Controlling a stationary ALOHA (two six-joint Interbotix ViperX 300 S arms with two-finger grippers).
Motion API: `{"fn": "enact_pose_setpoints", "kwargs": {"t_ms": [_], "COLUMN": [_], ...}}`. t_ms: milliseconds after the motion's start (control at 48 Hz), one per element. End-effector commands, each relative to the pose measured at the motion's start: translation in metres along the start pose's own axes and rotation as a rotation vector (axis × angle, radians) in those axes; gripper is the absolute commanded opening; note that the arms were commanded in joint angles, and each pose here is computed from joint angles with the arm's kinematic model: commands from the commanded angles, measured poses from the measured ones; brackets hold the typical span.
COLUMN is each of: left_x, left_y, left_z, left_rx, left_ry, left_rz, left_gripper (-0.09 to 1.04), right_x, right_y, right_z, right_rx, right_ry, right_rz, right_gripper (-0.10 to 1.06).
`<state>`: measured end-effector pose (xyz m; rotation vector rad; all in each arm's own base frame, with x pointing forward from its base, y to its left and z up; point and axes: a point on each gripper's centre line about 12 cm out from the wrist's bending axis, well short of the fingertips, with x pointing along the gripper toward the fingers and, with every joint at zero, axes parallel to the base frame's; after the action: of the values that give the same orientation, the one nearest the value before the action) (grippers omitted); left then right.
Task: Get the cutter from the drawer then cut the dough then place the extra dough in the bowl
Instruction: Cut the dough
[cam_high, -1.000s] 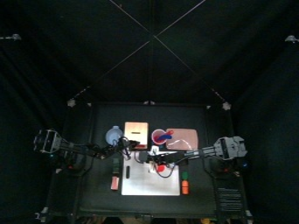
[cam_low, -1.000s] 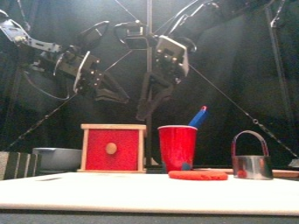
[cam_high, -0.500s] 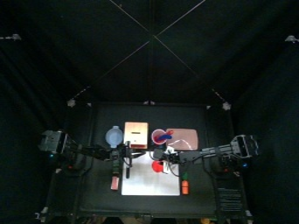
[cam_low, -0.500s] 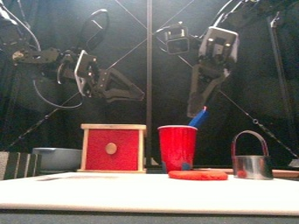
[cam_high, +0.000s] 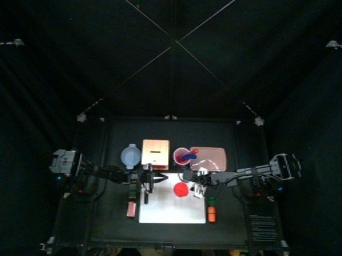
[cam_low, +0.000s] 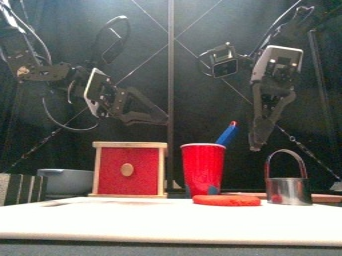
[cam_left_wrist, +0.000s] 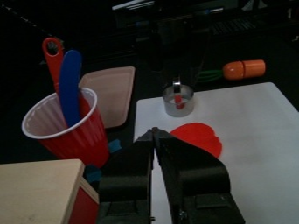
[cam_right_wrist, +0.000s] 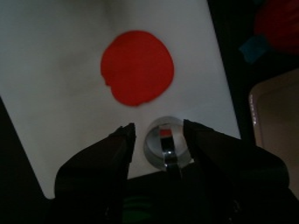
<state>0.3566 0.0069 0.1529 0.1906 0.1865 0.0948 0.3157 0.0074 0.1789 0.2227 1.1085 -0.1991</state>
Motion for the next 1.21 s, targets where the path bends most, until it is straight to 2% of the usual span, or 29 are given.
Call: {"fn": "enact_pose_setpoints", "kwargs": {"t_ms": [21, 292, 479, 583, 771, 896, 1062, 1208], "left_x": [0.0, 0.0, 0.0, 0.0, 0.0, 0.0, 0.0, 0.0], "left_y": [0.002, 0.003, 0.005, 0.007, 0.007, 0.008, 0.009, 0.01], "left_z": [0.012, 0.011, 0.011, 0.01, 0.01, 0.009, 0.009, 0.008], "left_rx": [-0.002, -0.011, -0.018, -0.024, -0.031, -0.037, -0.045, -0.05], "left_ry": [-0.041, -0.038, -0.035, -0.031, -0.029, -0.027, -0.025, -0.021], "left_rz": [0.006, 0.015, 0.025, 0.033, 0.041, 0.046, 0.054, 0.061], "left_gripper": [0.49, 0.49, 0.49, 0.49, 0.49, 0.49, 0.49, 0.49], "right_x": [-0.01, -0.011, -0.008, -0.008, -0.003, 0.003, 0.01, 0.005], "right_y": [-0.002, -0.007, -0.007, -0.009, -0.01, -0.009, -0.007, -0.005], "right_z": [0.001, -0.014, -0.018, -0.017, -0.017, -0.018, -0.019, -0.014], "right_rx": [0.001, -0.012, -0.065, -0.081, -0.126, -0.131, -0.131, -0.126], "right_ry": [-0.014, 0.04, 0.056, 0.05, 0.057, 0.066, 0.071, 0.059], "right_rz": [0.0, -0.022, -0.024, -0.028, -0.044, -0.039, -0.032, -0.029], "right_gripper": [0.83, 0.83, 0.83, 0.81, 0.72, 0.65, 0.62, 0.56]}}
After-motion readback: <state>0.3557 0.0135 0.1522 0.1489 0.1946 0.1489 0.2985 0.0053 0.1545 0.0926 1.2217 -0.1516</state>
